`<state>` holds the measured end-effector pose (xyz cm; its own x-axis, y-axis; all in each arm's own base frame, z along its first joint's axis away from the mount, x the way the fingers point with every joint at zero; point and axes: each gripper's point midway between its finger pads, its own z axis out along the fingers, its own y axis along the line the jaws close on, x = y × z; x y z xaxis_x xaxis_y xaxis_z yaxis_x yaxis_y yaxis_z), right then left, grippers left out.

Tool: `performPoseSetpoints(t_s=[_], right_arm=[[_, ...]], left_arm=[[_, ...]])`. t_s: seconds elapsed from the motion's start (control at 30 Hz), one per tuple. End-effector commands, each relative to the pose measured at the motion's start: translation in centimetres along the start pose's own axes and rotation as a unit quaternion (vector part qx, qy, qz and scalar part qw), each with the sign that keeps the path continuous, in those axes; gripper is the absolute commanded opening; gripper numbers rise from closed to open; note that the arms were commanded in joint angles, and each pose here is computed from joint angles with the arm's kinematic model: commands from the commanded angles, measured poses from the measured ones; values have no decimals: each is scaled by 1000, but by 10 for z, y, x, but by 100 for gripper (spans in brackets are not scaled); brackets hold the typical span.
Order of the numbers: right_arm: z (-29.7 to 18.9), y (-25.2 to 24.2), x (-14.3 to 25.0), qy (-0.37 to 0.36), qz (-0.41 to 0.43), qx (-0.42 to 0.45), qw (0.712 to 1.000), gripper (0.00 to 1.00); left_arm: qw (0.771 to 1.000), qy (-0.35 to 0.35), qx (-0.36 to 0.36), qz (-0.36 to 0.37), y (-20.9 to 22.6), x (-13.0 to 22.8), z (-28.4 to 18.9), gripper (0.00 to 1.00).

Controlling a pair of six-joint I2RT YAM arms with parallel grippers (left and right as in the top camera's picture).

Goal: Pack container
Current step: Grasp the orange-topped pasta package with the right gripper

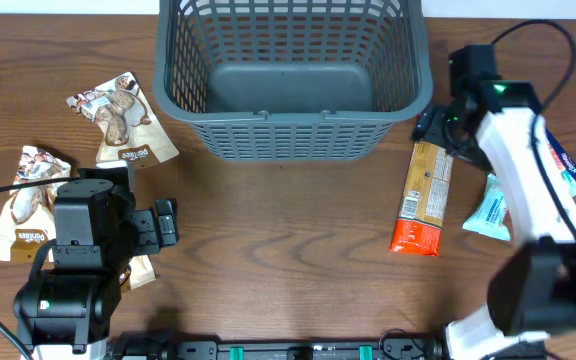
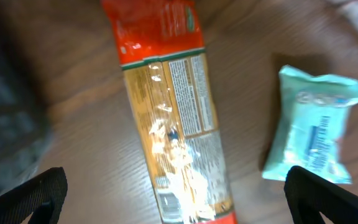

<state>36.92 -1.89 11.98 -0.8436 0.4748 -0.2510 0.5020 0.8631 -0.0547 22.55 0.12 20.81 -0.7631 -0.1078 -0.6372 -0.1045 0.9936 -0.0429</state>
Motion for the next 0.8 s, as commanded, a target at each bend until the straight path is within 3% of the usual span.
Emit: performPoseSetpoints(t_s=[0.0,0.23,0.4,0.77], right_arm=[[21,-2,2,21,6,13,1000,99],[54,-9,1,49,-17,23,998,99],[78,-5,3,63,-41,-19,997,99],[116,-18,37,86,-53,-13,995,99]], left_arm=[[1000,-8,-8,-3,3,-5,-4,98],[1000,-8,-9,-3,3,-5,-4,98],[1000,-8,-8,-3,3,-5,-4,99],[1000,-31,-5,-4,2,-16,-4,98]])
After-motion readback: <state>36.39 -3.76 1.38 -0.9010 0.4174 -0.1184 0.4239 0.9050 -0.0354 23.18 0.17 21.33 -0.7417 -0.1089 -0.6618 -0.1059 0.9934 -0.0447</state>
